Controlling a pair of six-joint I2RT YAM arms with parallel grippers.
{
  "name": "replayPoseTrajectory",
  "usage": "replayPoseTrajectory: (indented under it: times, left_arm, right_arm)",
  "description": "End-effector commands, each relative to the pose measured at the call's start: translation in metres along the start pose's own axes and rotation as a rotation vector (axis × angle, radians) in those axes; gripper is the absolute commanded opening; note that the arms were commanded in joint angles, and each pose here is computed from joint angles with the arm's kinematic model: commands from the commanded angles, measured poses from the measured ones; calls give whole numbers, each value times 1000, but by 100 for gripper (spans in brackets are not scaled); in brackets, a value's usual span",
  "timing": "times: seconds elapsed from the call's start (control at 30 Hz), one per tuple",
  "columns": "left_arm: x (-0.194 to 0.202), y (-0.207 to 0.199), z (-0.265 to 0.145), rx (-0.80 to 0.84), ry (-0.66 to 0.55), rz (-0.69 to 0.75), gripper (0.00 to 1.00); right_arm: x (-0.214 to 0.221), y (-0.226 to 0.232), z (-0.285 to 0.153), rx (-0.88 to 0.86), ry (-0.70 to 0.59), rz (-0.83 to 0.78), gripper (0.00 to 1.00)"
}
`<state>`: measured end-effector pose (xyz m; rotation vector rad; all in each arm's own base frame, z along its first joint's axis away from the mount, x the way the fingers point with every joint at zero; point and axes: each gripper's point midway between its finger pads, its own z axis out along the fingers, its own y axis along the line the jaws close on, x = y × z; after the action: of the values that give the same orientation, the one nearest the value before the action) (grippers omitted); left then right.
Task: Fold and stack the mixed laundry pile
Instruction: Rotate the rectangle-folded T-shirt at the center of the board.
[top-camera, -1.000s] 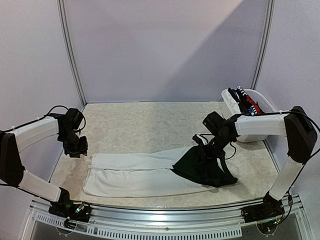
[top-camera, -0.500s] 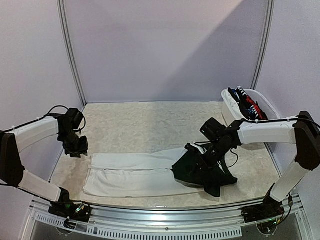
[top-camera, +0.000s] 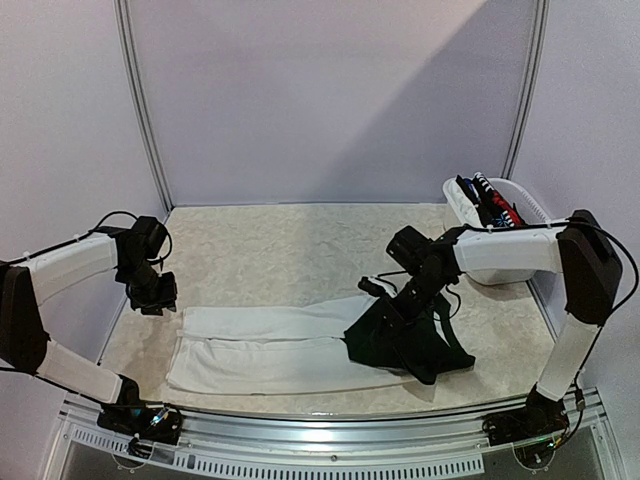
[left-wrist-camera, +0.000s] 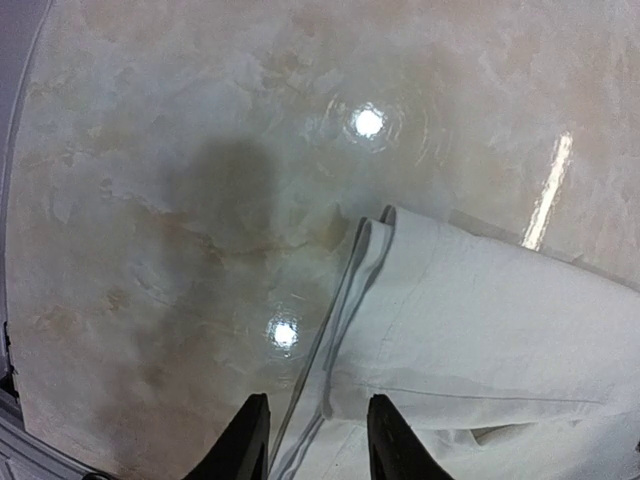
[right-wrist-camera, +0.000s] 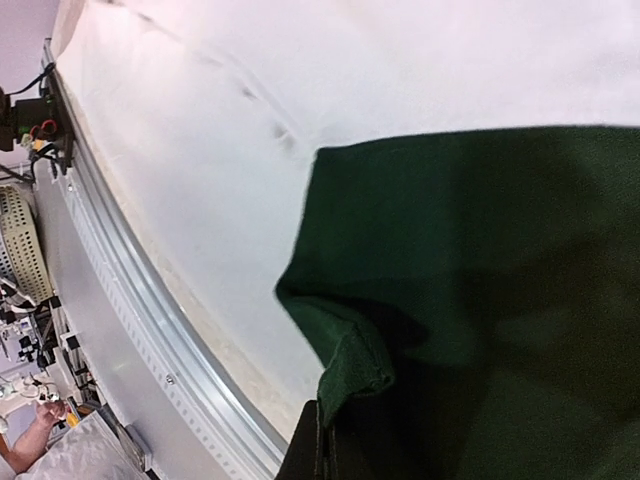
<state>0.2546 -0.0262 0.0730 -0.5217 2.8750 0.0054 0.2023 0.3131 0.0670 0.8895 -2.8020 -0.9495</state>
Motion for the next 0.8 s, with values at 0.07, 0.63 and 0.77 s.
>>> replayPoseTrajectory:
  times: [0.07, 0.63, 0.77]
  left_arm:
    - [-3, -8, -2, 23, -16, 26, 33]
    - [-2, -12, -5, 28, -9, 39, 34]
    - [-2, -19, -12, 7, -23, 87, 34]
  right_arm:
    - [-13, -14, -3, 32, 74, -137, 0]
    - [-34, -54, -35, 195, 86, -141, 34]
    - [-33, -55, -52, 267, 3, -53, 37]
